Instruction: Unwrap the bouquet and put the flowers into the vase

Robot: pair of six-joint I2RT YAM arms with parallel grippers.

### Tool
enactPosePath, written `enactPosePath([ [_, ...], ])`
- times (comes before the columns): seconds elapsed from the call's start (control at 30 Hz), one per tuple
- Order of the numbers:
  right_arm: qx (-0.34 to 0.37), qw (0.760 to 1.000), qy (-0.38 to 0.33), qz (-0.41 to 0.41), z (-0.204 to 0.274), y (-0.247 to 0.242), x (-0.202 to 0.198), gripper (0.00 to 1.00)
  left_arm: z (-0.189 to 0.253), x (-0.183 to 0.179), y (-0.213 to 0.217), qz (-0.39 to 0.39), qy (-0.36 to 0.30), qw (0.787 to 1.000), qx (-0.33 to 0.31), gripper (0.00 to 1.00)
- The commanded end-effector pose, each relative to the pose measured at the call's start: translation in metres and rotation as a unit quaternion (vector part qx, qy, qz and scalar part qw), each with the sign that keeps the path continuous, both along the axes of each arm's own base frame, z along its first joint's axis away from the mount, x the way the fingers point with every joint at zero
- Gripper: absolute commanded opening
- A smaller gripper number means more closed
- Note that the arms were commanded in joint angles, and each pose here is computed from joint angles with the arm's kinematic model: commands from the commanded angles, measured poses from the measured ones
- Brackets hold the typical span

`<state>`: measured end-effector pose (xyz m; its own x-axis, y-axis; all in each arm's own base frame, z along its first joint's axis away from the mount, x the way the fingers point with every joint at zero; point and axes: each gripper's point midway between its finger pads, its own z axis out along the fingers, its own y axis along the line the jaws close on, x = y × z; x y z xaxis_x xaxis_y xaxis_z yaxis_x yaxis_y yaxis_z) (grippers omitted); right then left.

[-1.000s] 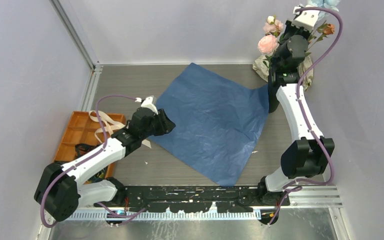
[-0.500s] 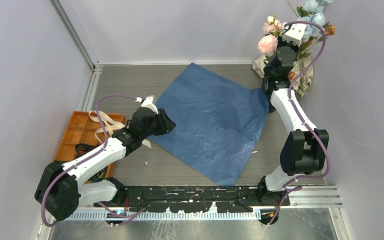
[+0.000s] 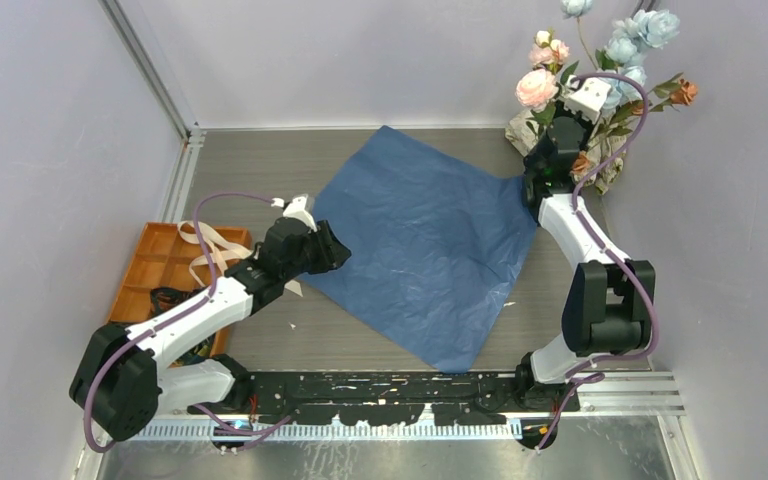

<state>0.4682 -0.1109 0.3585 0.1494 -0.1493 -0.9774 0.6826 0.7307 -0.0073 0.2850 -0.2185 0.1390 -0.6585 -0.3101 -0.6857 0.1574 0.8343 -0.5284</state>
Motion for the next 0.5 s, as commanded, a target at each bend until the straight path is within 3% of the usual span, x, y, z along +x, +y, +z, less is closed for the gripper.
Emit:
enactPosePath([
  [0.0, 0.023, 0.997, -0.072, -0.007, 0.034, -0.003, -0.024, 0.01, 0.018, 0.005, 0.0, 0.004, -0.036, 0.999, -0.017, 0.44],
  [0.47, 0.041, 0.998, -0.042, 0.017, 0.005, 0.004, -0.019, 0.01, 0.017, 0.003, 0.001, 0.003, -0.035, 0.999, -0.017, 0.44],
])
